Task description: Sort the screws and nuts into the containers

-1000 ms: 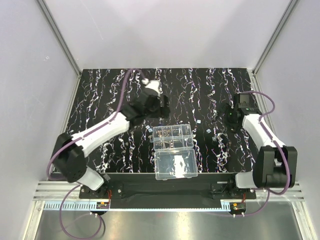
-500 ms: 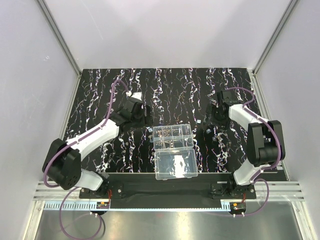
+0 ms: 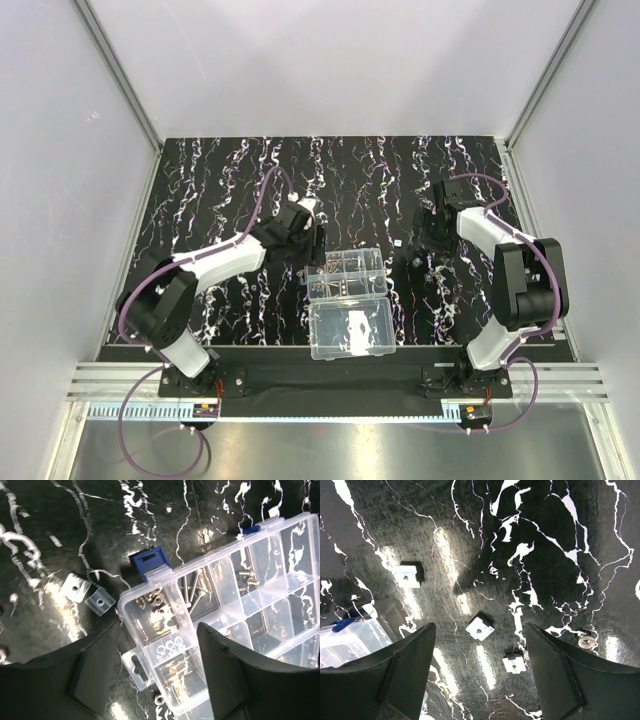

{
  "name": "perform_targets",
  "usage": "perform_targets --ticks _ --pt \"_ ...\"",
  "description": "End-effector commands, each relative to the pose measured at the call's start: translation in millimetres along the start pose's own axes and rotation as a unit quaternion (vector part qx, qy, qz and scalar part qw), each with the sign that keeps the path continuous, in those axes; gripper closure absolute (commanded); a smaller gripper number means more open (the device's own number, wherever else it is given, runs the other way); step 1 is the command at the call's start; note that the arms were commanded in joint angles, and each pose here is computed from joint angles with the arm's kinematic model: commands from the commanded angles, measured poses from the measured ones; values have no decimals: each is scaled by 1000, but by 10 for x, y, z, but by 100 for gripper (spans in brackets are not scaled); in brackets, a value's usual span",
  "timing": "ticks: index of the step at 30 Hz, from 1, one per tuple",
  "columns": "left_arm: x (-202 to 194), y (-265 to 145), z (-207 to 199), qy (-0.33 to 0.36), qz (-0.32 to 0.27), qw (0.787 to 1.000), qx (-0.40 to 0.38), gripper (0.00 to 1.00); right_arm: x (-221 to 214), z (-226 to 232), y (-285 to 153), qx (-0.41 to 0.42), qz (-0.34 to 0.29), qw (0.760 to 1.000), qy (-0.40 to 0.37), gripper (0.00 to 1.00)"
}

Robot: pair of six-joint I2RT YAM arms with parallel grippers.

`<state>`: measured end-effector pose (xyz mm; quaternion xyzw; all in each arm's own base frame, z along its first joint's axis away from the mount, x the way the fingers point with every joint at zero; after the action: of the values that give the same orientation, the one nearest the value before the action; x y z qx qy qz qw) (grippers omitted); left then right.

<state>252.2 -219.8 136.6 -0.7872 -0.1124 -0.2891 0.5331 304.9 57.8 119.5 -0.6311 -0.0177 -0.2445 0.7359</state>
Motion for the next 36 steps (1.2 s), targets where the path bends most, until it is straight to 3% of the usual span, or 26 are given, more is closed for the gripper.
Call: perform_targets --ticks 1,6,13,24,27,31,36 --pt "248 40 -116 38 -28 998 -39 35 123 49 -82 -1 -28 1000 -5 21" --pt "241 105 -133 63 -16 996 -59 43 102 19 -91 -12 -31 999 -3 21" --pt "248 60 -135 79 -16 996 -46 43 82 48 -46 5 -21 1000 -5 21" --pt "452 -522 -38 39 -75 996 -4 20 113 70 -82 7 -40 997 -59 22" --pt "488 -672 11 32 -88 996 -2 18 86 74 -96 -8 -41 997 -70 21" --pt "511 -799 104 38 -103 994 24 16 27 113 -90 -42 -21 999 -15 21" --pt "486 -821 121 34 -103 994 23 16 -44 205 -11 -27 -17 999 -42 32"
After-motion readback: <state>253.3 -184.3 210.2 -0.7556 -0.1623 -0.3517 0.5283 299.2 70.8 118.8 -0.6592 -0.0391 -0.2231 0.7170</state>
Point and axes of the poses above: each gripper's point midway between its finger pads, its own y axis out along the fingers, its own z axis along the line the jaws close on, x = y × z, the point moved 9 cm from there along -y, back along the fingers, and after that the axes turned 4 degrees about y, right-handed, at the moved point
